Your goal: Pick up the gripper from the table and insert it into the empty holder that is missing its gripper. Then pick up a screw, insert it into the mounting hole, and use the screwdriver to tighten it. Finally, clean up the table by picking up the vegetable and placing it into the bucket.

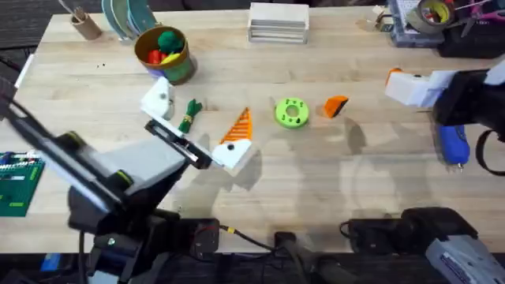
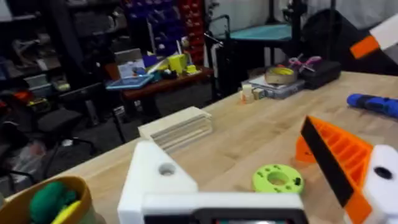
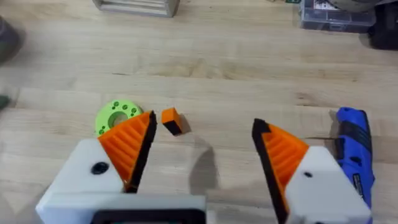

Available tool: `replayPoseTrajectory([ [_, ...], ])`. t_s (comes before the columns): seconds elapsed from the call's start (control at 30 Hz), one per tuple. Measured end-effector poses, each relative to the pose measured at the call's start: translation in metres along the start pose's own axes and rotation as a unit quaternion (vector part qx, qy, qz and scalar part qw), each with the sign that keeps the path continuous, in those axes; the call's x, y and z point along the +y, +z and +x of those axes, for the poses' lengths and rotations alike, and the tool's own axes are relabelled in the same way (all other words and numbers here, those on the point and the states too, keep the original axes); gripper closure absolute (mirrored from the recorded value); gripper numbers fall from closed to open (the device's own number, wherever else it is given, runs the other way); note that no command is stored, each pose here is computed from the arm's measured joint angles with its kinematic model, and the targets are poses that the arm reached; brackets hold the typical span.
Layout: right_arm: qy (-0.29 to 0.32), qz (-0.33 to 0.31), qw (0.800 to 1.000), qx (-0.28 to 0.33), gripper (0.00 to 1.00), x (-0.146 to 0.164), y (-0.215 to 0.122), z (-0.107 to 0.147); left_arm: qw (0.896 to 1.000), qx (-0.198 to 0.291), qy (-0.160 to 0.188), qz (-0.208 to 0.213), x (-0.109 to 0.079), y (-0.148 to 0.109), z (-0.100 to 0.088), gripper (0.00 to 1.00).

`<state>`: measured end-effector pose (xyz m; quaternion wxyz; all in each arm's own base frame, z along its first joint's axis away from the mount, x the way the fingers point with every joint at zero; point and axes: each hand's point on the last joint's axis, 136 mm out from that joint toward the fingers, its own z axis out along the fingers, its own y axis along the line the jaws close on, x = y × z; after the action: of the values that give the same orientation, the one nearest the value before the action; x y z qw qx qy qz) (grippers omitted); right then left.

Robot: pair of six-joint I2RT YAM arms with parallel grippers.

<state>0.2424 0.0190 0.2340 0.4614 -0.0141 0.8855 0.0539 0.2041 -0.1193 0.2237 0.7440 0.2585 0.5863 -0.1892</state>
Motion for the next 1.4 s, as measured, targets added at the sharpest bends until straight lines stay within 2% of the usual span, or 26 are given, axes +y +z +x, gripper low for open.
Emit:
replayPoseTrajectory([
  [0.07, 0.0, 0.0, 1.0, 0.0, 0.01, 0.0, 0.0, 0.0, 1.0, 0.008, -0.004, 0.013, -0.005, 0.0, 0.008, 0.008],
  [0.17, 0.0, 0.0, 1.0, 0.0, 0.01, 0.0, 0.0, 0.0, 1.0, 0.0, -0.002, 0.025, -0.01, 0.0, 0.004, 0.008],
  [0.23, 0.0, 0.0, 1.0, 0.0, 0.01, 0.0, 0.0, 0.0, 0.999, 0.008, -0.007, 0.035, -0.013, 0.0, 0.008, 0.008],
  [0.4, 0.0, 0.0, 1.0, 0.0, 0.011, 0.0, 0.0, 0.0, 0.992, 0.104, -0.057, 0.052, -0.024, -0.006, 0.056, 0.008],
  [1.4, 0.0, 0.0, 1.0, 0.0, 0.01, 0.0, 0.0, 0.0, 0.991, 0.107, -0.058, 0.054, -0.025, -0.006, 0.057, 0.008],
])
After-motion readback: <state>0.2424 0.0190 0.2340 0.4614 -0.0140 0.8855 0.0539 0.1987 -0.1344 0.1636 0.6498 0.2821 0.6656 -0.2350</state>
